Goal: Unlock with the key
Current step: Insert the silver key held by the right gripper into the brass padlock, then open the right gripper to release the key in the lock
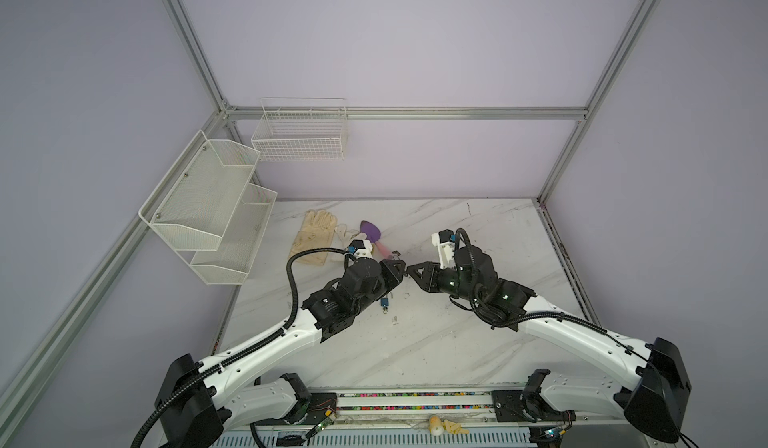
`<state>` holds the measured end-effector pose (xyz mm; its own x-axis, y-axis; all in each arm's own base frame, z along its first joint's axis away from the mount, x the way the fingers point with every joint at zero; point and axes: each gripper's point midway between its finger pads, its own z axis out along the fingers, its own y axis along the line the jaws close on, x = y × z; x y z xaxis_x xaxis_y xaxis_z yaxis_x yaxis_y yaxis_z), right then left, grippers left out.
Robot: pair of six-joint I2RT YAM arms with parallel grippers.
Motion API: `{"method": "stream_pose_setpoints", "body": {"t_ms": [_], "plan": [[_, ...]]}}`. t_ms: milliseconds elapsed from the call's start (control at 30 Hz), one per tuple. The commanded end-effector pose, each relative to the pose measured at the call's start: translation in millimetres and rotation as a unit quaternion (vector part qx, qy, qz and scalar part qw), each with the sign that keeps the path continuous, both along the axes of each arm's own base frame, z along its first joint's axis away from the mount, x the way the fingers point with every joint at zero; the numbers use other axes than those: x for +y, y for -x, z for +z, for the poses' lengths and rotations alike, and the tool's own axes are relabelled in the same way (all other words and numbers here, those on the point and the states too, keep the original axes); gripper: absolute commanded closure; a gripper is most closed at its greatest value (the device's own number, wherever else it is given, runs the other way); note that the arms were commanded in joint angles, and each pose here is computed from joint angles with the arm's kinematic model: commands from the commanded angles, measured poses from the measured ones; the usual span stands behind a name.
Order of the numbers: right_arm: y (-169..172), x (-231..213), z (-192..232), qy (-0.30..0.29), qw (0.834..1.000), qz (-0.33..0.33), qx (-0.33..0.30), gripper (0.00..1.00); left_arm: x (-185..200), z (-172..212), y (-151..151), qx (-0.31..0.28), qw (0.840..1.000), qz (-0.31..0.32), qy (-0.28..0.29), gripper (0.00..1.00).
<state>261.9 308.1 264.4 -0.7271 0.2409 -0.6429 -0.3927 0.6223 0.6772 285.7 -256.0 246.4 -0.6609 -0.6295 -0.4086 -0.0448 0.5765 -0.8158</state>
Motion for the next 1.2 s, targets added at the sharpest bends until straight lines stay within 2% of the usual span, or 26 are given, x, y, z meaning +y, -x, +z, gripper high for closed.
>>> {"method": "stream_pose_setpoints", "body": {"t_ms": [0,133,233,400,467,600,800,1000,1167], "plan": [[-6,-21,26,0.022,0.998,-0.033,-0.049,0.62,8,45,-3,-0.066,0.998,-0.01,-0.024,0.97],[-3,-37,26,0.057,0.996,-0.047,-0.059,0.51,11,53,0,-0.121,0.988,-0.045,-0.081,0.98],[-3,-50,30,0.094,0.991,-0.061,-0.068,0.43,15,50,5,-0.173,0.97,-0.081,-0.153,0.99],[-2,-61,39,0.153,0.984,-0.059,-0.076,0.36,20,42,17,-0.26,0.923,-0.135,-0.248,1.0],[0,-61,43,0.167,0.982,-0.047,-0.078,0.33,17,39,22,-0.301,0.902,-0.158,-0.265,1.0],[6,-47,44,0.204,0.975,0.017,-0.081,0.3,13,31,28,-0.376,0.859,-0.181,-0.296,1.0],[7,-38,46,0.234,0.968,0.054,-0.078,0.29,5,27,28,-0.443,0.817,-0.185,-0.318,1.0],[3,-29,57,0.224,0.969,0.062,-0.084,0.27,-5,29,20,-0.469,0.806,-0.177,-0.315,1.0],[-3,-20,60,0.226,0.969,0.06,-0.078,0.27,-10,28,15,-0.465,0.809,-0.178,-0.313,1.0]]}}
